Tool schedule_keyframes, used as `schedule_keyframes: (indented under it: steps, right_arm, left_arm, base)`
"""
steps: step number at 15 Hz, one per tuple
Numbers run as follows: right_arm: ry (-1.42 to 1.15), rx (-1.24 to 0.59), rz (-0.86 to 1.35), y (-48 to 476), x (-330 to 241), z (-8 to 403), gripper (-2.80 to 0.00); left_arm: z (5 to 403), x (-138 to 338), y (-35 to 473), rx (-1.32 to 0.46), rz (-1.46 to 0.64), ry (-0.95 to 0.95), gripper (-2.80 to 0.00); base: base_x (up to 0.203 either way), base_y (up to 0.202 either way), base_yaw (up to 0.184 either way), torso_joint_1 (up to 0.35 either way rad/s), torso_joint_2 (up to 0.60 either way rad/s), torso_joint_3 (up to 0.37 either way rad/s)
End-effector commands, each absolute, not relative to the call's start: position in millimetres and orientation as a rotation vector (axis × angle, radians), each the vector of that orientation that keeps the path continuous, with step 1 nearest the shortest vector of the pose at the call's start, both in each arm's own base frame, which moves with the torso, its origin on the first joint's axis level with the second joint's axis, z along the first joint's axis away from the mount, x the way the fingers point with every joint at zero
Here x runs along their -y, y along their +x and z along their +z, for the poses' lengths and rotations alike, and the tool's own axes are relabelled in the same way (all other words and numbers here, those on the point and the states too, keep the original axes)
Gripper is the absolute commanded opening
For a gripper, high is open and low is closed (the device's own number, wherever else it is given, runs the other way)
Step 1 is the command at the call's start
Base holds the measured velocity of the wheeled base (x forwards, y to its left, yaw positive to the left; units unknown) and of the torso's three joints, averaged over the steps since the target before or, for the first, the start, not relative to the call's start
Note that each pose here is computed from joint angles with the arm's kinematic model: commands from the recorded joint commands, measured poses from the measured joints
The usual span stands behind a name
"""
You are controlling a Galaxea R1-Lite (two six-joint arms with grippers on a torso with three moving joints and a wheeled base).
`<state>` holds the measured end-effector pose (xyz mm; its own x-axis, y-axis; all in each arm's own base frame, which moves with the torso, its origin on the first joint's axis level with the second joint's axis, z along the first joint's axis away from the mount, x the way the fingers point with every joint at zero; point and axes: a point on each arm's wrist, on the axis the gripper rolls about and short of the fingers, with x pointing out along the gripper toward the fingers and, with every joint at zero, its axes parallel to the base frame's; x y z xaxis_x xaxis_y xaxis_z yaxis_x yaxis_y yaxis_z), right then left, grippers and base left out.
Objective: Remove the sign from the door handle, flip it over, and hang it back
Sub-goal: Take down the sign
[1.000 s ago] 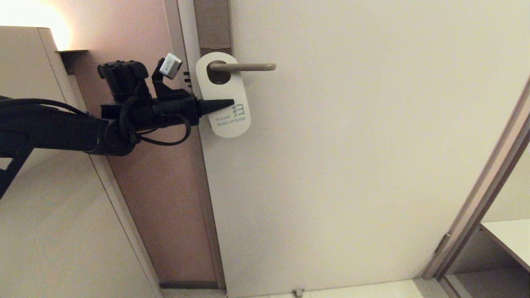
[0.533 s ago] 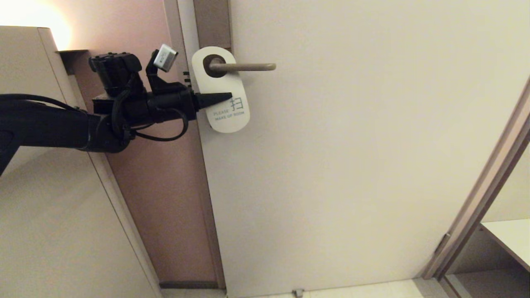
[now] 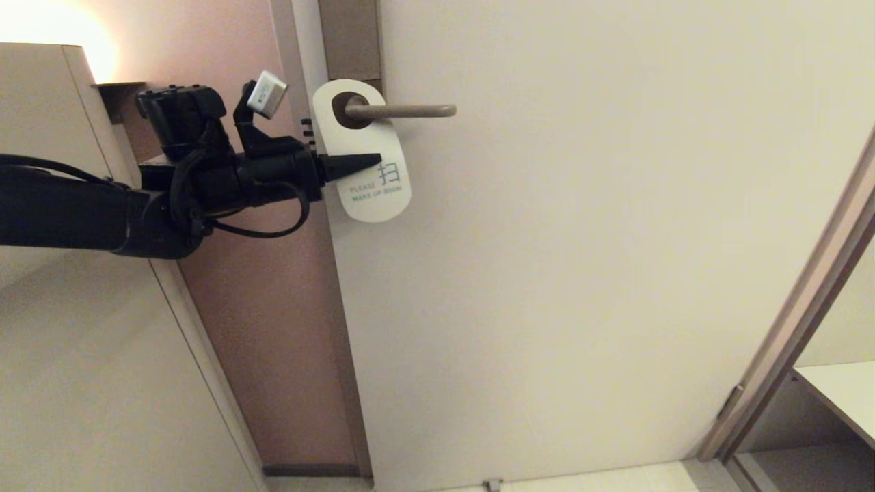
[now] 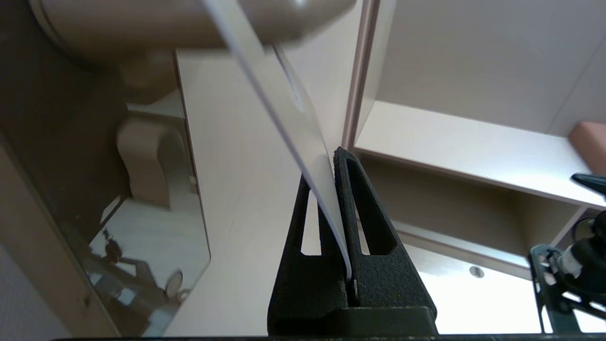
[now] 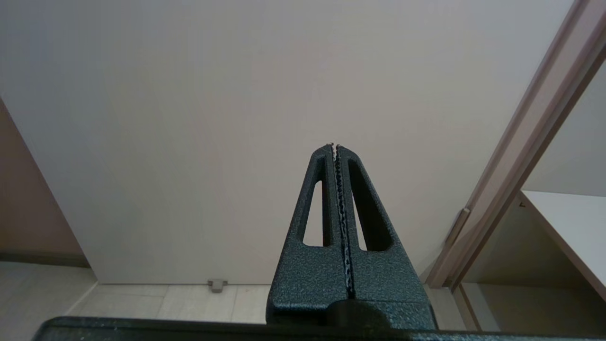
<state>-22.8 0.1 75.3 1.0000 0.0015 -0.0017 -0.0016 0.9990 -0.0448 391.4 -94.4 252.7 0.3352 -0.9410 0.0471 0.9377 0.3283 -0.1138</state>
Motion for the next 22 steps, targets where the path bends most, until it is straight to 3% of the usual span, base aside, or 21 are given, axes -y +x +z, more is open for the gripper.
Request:
schedule_keyframes:
  steps: [1,9,22]
  right_arm:
    - [-0.046,-0.001,0.003,-22.8,-0.1,75.3,-2.80]
    - [-0.046,-0.001,0.002,-22.8,-0.1,75.3,-2.80]
    - [-0.046,-0.001,0.002,-22.8,-0.1,75.3,-2.80]
  left_arm:
    - [249.9,92.6,383.5,-0.028,-1.227,-0.109,-2.80]
    - [239.7,91.8,382.9,-0.006,-1.059,-0.054,-2.80]
    - [259.6,117.2,361.3,0.003,-0.889,-0.037,-2.80]
  base:
    - [0.000,0.000,0.000,0.000,0.00,0.000]
    - [0.000,0.000,0.000,0.000,0.00,0.000]
    - [0.000,0.000,0.000,0.000,0.00,0.000]
